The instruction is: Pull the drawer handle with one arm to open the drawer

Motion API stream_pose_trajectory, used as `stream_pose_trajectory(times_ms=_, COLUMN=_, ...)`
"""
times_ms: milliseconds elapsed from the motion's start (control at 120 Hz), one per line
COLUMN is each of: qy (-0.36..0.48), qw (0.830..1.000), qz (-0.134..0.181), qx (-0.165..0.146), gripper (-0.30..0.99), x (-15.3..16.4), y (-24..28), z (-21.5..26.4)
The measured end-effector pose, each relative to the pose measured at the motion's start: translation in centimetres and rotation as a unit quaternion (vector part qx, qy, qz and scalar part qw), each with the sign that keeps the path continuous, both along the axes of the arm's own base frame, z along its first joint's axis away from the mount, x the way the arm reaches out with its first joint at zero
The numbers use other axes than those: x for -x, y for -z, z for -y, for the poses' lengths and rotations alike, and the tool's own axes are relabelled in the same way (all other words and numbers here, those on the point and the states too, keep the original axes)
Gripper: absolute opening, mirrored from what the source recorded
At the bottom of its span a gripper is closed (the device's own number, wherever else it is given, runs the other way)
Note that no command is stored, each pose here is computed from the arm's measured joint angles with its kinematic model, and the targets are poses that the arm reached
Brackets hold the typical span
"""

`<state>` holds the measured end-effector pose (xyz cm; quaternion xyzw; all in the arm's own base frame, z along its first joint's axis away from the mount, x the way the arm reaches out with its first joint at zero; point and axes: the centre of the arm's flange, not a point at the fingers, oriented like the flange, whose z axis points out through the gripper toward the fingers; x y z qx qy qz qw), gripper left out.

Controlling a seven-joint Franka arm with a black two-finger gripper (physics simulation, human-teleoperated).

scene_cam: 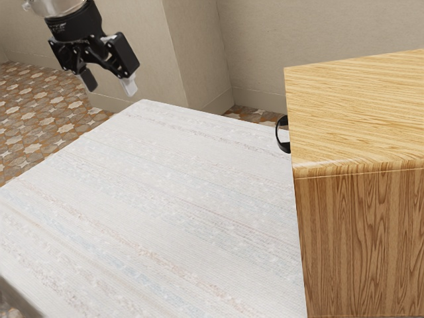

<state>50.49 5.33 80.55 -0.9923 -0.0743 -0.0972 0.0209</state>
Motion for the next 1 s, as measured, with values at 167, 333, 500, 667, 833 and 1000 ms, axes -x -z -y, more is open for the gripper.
stream_pose_trajectory(times_ms=167, qy=-0.008, qw=1.0, qz=-0.016, qx=0.005, gripper=0.69, x=-0.1, y=0.6, z=0.3)
stream_pose_trajectory(times_ms=333, qy=-0.008, qw=0.998, qz=-0.06, qx=0.006, gripper=0.69, x=-0.8, y=2.6, z=1.5)
stream_pose_trajectory(times_ms=500, qy=0.095, qw=0.994, qz=-0.063, qx=0.0, gripper=0.69, x=-2.4, y=4.5, z=0.4)
stream_pose_trajectory(times_ms=667, qy=0.32, qw=0.946, qz=-0.012, qx=-0.042, gripper=0.69, x=-7.2, y=8.0, z=5.5)
stream_pose_trajectory(times_ms=833, qy=0.486, qw=0.867, qz=0.041, qx=-0.099, gripper=0.69, x=-7.8, y=6.6, z=11.6)
stream_pose_trajectory(times_ms=1000, qy=0.564, qw=0.814, qz=0.072, qx=-0.119, gripper=0.69, x=-7.8, y=5.4, z=9.8)
